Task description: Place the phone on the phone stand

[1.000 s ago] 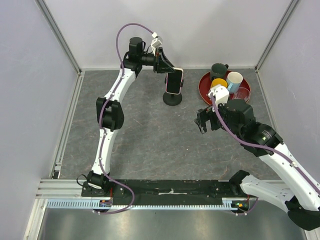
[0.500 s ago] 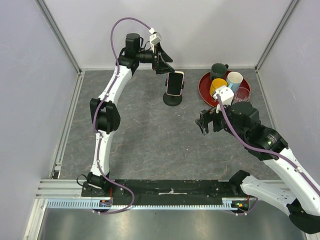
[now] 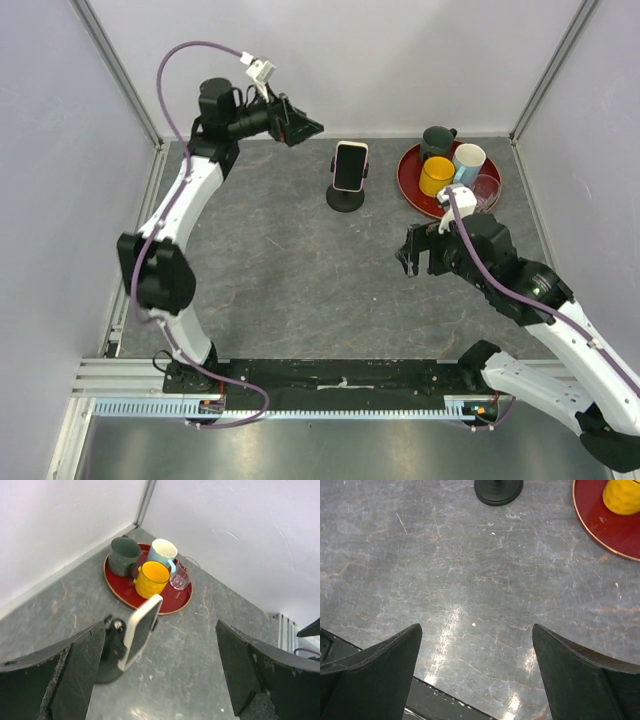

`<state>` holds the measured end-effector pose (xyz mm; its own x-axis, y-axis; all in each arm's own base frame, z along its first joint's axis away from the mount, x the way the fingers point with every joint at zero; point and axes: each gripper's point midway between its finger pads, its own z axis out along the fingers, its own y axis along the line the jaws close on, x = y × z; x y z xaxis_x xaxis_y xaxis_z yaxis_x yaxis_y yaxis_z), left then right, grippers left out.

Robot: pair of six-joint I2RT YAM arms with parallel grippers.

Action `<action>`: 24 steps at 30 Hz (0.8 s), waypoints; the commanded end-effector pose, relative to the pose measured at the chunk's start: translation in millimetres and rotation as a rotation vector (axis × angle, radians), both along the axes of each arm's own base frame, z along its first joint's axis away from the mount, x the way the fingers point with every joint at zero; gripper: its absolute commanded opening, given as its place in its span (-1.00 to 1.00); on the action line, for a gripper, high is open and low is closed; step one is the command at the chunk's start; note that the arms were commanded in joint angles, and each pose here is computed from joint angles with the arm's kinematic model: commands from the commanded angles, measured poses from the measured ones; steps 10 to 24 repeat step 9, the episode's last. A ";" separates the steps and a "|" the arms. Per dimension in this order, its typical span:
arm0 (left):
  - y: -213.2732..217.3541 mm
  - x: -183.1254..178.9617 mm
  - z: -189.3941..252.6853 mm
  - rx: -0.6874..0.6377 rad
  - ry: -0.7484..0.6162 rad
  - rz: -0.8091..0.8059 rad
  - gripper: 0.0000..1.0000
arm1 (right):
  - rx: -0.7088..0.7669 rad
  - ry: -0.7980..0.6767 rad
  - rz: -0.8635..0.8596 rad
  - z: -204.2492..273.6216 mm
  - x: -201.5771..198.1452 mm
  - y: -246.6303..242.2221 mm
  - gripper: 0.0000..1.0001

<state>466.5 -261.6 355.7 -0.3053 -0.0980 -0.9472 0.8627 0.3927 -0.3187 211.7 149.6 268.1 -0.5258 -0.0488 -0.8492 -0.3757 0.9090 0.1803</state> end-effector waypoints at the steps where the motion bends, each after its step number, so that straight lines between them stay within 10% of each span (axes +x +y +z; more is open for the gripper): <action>1: 33.8 -21.6 41.8 -0.089 0.060 0.303 0.95 | 0.100 -0.003 -0.172 16.1 -0.4 -18.3 0.96; 6: 67.4 -48.1 25.0 -0.082 0.227 0.513 0.95 | 0.147 -0.062 -0.163 40.6 -9.3 -25.1 0.96; 24: 72.2 -78.1 33.8 -0.101 0.243 0.501 0.96 | 0.195 -0.149 -0.153 68.3 -14.5 -31.5 0.96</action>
